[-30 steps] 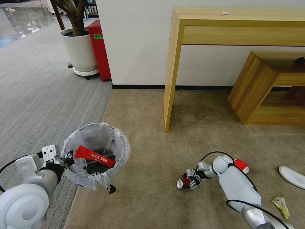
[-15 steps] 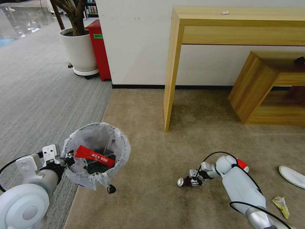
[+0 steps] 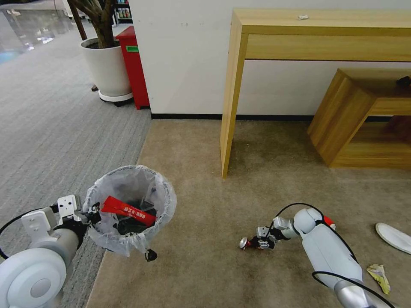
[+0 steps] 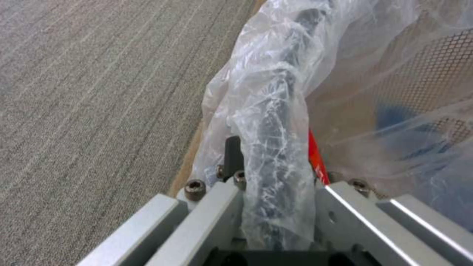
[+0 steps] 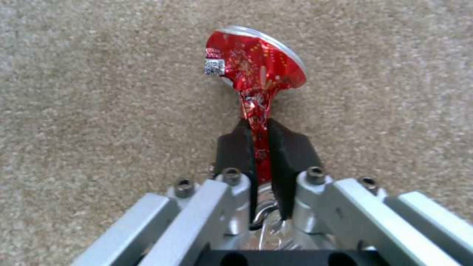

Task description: Pick up the trash bin and place the garbage on the floor into it.

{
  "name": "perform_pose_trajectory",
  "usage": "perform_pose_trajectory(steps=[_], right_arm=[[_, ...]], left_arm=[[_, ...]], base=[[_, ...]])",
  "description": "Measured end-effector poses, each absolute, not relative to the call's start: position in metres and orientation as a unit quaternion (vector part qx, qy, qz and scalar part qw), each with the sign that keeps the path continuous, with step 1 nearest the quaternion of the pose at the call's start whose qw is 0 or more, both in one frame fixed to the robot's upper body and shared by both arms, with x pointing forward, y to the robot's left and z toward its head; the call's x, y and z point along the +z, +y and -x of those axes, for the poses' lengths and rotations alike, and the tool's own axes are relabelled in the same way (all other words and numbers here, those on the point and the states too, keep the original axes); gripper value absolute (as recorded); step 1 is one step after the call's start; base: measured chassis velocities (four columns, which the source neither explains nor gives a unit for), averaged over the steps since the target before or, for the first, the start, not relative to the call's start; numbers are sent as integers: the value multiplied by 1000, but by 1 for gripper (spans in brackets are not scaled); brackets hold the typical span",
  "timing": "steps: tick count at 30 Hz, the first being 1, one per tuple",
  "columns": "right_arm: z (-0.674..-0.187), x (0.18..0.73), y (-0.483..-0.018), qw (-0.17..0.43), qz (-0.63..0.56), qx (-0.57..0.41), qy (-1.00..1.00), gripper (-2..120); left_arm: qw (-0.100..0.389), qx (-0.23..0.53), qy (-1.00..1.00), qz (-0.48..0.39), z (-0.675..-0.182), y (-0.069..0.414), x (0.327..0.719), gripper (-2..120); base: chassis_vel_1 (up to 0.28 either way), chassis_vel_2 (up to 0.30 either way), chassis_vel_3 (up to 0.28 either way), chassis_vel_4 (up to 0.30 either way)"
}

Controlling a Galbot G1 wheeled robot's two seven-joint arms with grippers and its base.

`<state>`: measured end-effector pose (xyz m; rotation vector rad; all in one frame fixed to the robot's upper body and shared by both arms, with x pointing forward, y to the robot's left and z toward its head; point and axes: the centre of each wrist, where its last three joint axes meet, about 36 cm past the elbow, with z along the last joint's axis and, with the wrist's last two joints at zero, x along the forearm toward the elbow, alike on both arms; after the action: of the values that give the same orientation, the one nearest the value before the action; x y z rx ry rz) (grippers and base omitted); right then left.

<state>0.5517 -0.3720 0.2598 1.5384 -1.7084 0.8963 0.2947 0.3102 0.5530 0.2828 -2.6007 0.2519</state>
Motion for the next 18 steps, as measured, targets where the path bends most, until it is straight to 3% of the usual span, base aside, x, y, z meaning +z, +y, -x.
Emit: perform_pose_trajectory(steps=[5, 18], right_arm=[[-552, 260, -373, 330, -587, 343, -655, 0], [-556, 263, -375, 314, -578, 339, -673, 0]], left_arm=[[254, 92, -957, -104, -295, 310, 553, 0], [255, 91, -957, -103, -296, 311, 552, 0]], base=[[0, 0, 0, 0], [0, 0, 0, 0]])
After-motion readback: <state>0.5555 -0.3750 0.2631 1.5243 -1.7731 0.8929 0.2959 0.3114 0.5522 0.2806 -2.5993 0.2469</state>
